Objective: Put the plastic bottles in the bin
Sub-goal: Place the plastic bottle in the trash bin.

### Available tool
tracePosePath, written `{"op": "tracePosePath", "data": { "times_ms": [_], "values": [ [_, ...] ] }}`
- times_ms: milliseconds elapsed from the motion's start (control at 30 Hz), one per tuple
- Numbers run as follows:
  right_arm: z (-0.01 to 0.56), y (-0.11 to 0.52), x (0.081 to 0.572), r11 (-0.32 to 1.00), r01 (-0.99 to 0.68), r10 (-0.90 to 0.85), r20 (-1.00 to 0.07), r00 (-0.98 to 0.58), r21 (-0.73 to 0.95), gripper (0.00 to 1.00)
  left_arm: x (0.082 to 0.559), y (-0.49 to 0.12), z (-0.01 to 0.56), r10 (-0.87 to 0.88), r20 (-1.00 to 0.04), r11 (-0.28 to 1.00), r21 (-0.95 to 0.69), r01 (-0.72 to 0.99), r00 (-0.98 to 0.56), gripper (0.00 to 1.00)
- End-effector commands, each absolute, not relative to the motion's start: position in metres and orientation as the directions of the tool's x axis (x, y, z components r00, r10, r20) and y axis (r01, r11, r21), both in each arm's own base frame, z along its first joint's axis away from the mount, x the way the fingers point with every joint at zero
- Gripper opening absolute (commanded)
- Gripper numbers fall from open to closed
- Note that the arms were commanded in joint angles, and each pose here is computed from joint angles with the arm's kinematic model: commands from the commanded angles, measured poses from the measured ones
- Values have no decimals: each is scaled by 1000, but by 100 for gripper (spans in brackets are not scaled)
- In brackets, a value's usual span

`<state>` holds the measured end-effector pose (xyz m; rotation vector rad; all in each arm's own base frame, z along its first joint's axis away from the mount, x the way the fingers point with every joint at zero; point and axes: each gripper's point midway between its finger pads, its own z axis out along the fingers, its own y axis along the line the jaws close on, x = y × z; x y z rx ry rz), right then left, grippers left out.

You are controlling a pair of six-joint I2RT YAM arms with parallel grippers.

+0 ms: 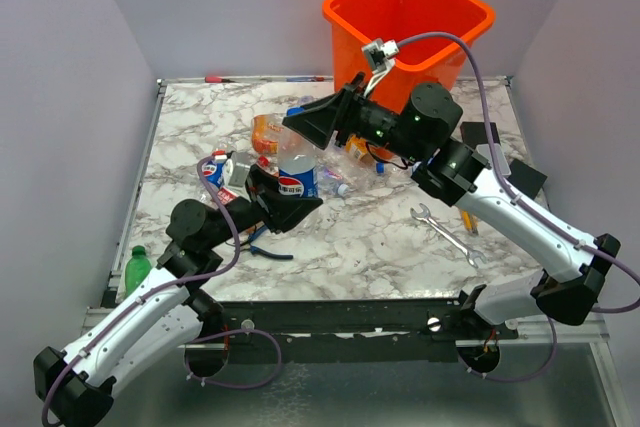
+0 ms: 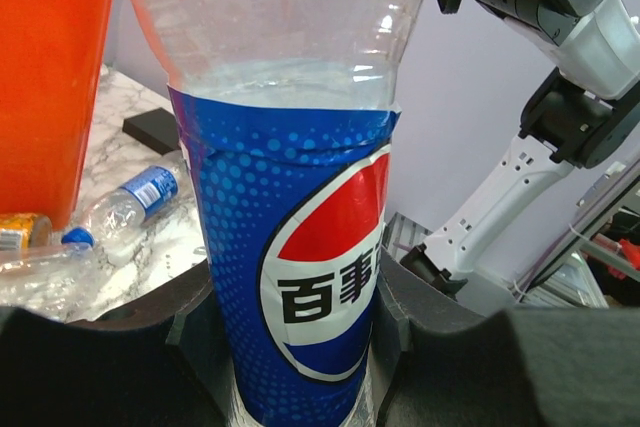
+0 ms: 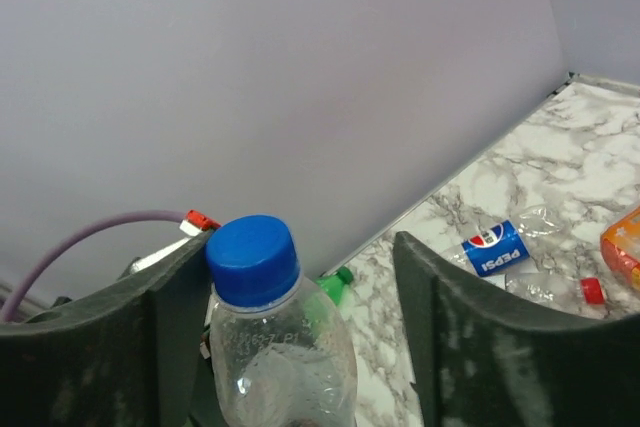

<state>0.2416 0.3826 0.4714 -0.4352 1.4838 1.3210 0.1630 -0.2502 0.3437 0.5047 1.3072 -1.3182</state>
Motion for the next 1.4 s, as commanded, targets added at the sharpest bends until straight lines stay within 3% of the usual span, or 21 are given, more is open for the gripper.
{"op": "tracePosePath", "data": {
  "times_ms": [0, 167, 233, 300, 367, 433, 467, 667, 733, 833, 1033, 1200, 1367],
  "values": [
    [480, 385, 227, 270, -834, 327, -861, -390, 481, 61, 158, -247, 353, -423, -880, 268, -348, 898, -214, 24],
    [464, 391, 221, 256, -839, 239, -873, -426, 480, 59, 159, -248, 353, -414, -885, 273, -343, 899, -212, 24],
    [458, 391, 221, 268, -836, 223, -875, -430, 479, 47, 159, -248, 354, -414, -886, 275, -342, 899, -210, 24],
    [455, 390, 221, 278, -836, 204, -879, -431, 474, 25, 161, -248, 354, -415, -884, 281, -348, 894, -213, 29],
    [454, 388, 221, 290, -837, 192, -884, -425, 465, 2, 166, -246, 353, -417, -880, 306, -370, 877, -226, 56],
    [461, 380, 222, 323, -836, 194, -895, -401, 444, 0, 173, -242, 351, -413, -882, 355, -383, 853, -225, 91],
    [467, 374, 225, 352, -836, 199, -906, -373, 421, 0, 177, -238, 351, -411, -885, 389, -387, 836, -219, 98],
    [548, 289, 257, 688, -684, 273, -960, -63, 241, 0, 210, -187, 350, -358, -932, 692, -303, 655, -53, 99],
    [576, 235, 274, 832, -492, 331, -940, 75, 254, 0, 225, -161, 344, -318, -948, 804, -274, 527, -7, 99],
    [607, 170, 277, 920, -276, 356, -887, 294, 277, 0, 239, -126, 328, -235, -972, 913, -212, 348, 24, 99],
    [648, 99, 295, 971, 127, 109, -846, 522, 204, 0, 240, -98, 305, -231, -972, 950, -216, 224, 41, 99],
    [659, 68, 360, 941, 176, 146, -818, 556, 288, 0, 234, -98, 283, -295, -955, 932, -284, 227, 17, 99],
    [646, 55, 421, 924, 291, 36, -812, 582, 249, 0, 226, -91, 268, -345, -939, 918, -332, 218, 21, 99]
  ]
}}
